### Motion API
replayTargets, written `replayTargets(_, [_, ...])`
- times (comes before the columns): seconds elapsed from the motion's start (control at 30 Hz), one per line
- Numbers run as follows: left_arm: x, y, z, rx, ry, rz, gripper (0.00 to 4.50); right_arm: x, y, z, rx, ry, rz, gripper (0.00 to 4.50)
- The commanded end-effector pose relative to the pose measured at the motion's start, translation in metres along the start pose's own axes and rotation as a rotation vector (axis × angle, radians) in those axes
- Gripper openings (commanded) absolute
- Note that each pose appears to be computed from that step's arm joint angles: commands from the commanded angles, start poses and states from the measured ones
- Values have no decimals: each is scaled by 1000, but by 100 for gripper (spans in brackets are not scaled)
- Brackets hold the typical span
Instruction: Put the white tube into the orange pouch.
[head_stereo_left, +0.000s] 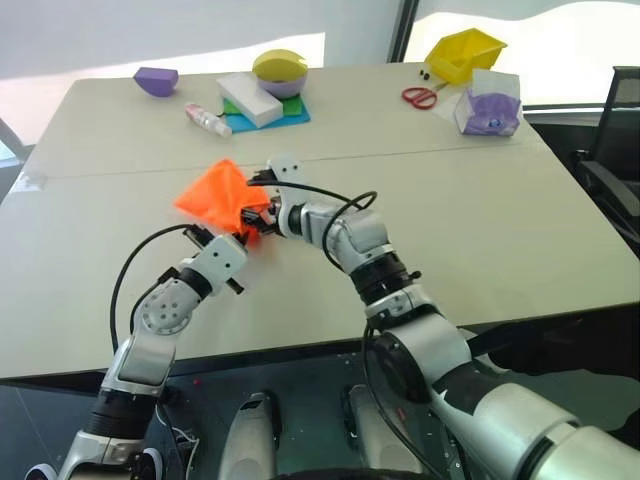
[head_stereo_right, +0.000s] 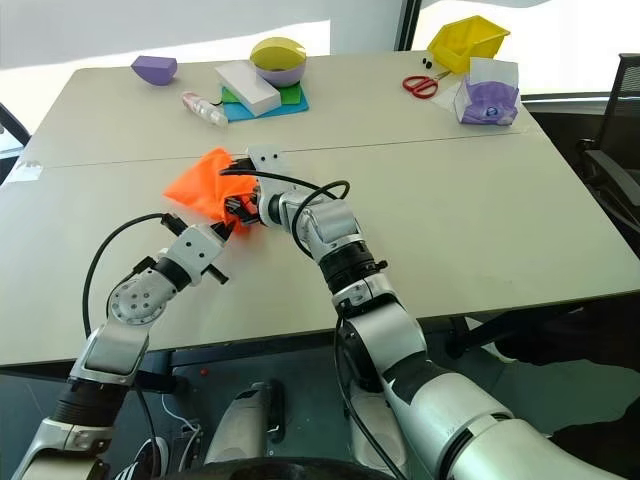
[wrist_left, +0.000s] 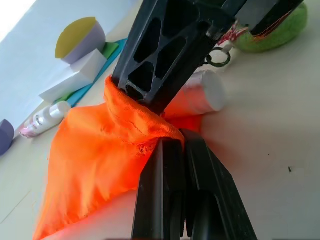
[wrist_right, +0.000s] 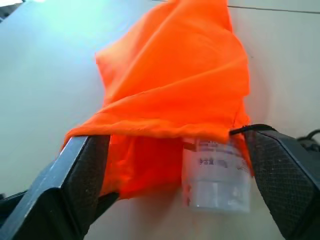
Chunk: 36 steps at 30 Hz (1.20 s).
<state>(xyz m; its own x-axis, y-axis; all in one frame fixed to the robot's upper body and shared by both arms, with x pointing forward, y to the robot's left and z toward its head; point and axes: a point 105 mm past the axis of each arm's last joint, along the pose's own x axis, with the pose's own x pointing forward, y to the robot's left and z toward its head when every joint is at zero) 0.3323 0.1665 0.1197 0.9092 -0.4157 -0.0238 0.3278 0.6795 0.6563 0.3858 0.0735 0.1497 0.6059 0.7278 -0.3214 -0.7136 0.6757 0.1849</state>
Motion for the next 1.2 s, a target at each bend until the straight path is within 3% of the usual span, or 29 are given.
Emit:
replayTargets(0.03, [-4,8,-2,21,6,31,0,-12,14,-1,-74,-15,91,447])
replayTargets(0.27, [-9,10,-11,27,33,30,0,-49,4,-10,-197,-11,138,447])
replayTargets(0.5, [-10,12,-13,40,36,18,0,-75,-32,-8,-399,-40,26,447])
replayTargets(0.63, [-11,13,-16,44,38,15,0,-79,-57,6,-456,-112,-85,447])
replayTargets(0.87, [-6,7,-11,43,23,0,0,-66,-78,-3,-404,-67,-197,447])
replayTargets(0.97, [-6,6,-11,42,20,-4,0,-63,-74,2,-385,-94,-180,447])
replayTargets(1.13, [-7,7,-11,45,24,-3,0,-61,-63,15,-508,-159,-161,447])
replayTargets(1.2, [-7,8,-12,45,24,1,0,-58,-67,7,-558,-119,-183,447])
